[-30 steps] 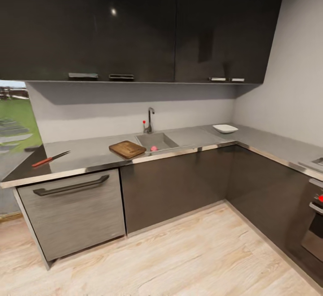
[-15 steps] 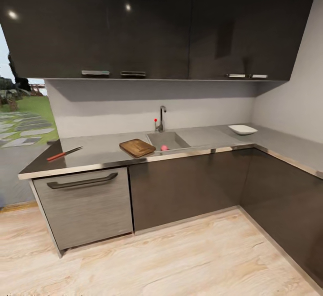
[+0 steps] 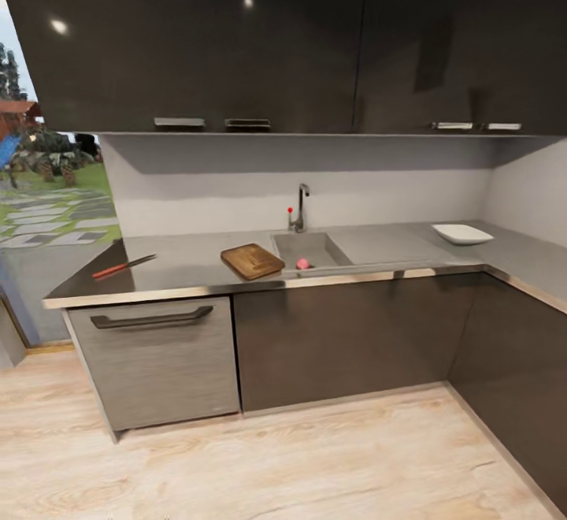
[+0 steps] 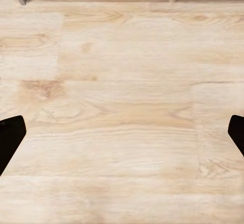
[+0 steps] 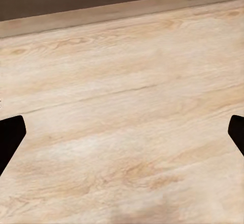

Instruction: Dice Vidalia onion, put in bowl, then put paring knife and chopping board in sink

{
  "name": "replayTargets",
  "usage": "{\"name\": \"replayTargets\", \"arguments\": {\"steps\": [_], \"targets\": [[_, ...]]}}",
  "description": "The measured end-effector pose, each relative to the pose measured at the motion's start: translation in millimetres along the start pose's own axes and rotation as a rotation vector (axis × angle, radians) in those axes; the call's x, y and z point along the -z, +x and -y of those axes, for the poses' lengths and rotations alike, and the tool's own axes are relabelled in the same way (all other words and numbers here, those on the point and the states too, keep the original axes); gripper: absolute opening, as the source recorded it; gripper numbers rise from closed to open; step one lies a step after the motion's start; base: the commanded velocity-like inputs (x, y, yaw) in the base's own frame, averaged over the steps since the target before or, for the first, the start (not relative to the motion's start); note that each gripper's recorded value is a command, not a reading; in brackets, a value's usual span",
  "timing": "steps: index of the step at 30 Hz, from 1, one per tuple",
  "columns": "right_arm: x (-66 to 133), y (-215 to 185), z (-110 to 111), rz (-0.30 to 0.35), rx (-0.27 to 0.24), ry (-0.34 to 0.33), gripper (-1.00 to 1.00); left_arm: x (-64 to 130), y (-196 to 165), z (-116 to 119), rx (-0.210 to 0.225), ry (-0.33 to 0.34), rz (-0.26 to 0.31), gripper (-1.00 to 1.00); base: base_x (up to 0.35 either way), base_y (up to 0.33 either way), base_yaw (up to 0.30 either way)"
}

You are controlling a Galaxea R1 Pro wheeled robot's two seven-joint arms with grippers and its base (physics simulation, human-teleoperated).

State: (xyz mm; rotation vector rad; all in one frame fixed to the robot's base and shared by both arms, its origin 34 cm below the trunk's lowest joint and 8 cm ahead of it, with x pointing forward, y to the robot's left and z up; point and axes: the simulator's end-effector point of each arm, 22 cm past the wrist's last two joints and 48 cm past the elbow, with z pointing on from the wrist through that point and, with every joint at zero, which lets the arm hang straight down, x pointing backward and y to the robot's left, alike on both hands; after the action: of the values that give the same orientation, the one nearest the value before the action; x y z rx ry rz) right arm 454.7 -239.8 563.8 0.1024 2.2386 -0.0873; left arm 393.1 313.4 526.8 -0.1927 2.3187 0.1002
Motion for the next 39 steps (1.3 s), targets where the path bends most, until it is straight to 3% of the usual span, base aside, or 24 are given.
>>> {"name": "replayTargets", "arguments": {"steps": [19,29,39], "targets": [[0.0,5.9,0.5,-0.014,0.002,0.001,1.00,0.7,6.1,-0.8,-0.002,-0.002,-0.016,1.00,0.019,-0.021,0.255],[0.3,9.0,0.7,-0.022,0.002,0.001,1.00,1.3,9.5,0.5,-0.001,-0.001,-0.024,1.00,0.147,-0.114,0.255],[0.3,9.4,0.7,-0.023,0.002,0.001,1.00,1.1,9.4,-0.4,-0.003,-0.001,-0.024,1.00,0.237,-0.112,0.051]]}}
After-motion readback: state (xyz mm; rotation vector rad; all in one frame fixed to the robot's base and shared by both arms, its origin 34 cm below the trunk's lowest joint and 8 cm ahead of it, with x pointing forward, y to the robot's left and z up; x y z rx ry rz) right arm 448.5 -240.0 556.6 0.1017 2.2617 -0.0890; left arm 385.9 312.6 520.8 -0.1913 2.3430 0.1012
